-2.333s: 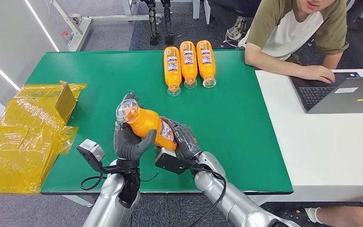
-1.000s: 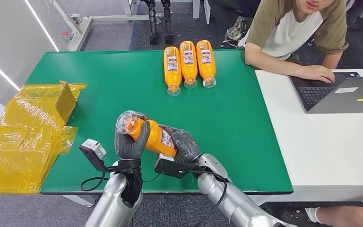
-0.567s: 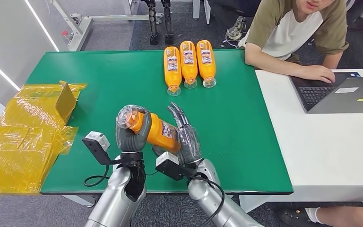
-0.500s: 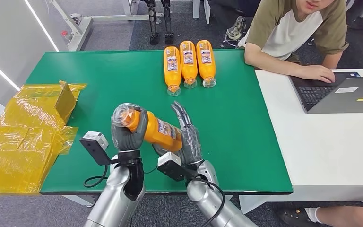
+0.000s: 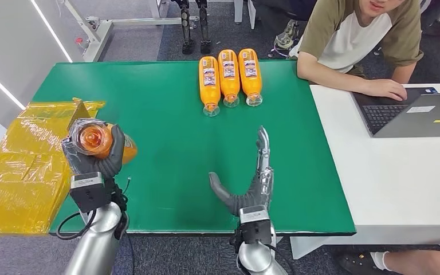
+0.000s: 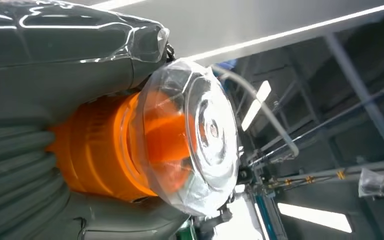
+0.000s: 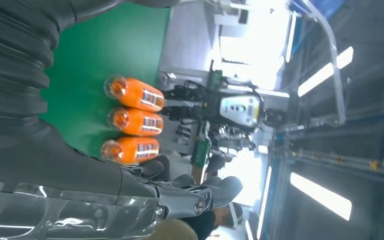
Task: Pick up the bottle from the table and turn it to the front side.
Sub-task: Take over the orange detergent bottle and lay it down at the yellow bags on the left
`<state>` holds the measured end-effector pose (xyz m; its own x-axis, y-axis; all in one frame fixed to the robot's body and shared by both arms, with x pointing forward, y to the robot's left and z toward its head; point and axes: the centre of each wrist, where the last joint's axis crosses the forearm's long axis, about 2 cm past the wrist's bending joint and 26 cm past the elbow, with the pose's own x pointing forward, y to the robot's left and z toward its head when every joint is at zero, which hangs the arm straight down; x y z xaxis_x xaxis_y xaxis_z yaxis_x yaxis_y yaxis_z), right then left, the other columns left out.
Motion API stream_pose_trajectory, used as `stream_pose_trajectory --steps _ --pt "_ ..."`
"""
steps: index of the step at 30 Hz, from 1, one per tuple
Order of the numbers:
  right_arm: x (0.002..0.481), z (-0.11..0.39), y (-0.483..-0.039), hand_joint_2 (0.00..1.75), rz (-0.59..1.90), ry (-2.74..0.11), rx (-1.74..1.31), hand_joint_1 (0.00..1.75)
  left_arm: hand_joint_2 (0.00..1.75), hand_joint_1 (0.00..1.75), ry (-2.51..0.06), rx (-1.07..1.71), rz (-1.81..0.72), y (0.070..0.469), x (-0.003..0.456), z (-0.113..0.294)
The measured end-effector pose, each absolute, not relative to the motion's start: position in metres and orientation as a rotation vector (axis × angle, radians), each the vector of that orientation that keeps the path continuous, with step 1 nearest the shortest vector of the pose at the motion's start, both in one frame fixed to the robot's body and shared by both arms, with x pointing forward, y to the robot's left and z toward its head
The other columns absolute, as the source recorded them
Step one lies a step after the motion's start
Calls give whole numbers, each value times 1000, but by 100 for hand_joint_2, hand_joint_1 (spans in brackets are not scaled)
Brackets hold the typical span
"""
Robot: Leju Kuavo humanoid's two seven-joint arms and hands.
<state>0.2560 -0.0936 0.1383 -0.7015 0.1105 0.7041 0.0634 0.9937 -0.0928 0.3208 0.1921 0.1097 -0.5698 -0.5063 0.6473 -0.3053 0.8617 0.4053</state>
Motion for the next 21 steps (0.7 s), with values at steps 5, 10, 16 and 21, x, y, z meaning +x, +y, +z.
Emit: stream_pose_trajectory --steps 5,10,16,21 --pt "244 149 -106 175 -23 -2375 -130 0 175 175 -2172 726 -513 238 349 110" --pt "233 152 -113 175 -149 -2334 -74 0 175 175 -1942 1023 -846 281 382 112" --pt "228 161 -114 175 -163 -2371 -70 0 175 175 -1632 1238 -1143 316 388 100" --pt "226 165 -115 175 -167 -2393 -75 0 175 175 -1429 1299 -1197 332 386 89"
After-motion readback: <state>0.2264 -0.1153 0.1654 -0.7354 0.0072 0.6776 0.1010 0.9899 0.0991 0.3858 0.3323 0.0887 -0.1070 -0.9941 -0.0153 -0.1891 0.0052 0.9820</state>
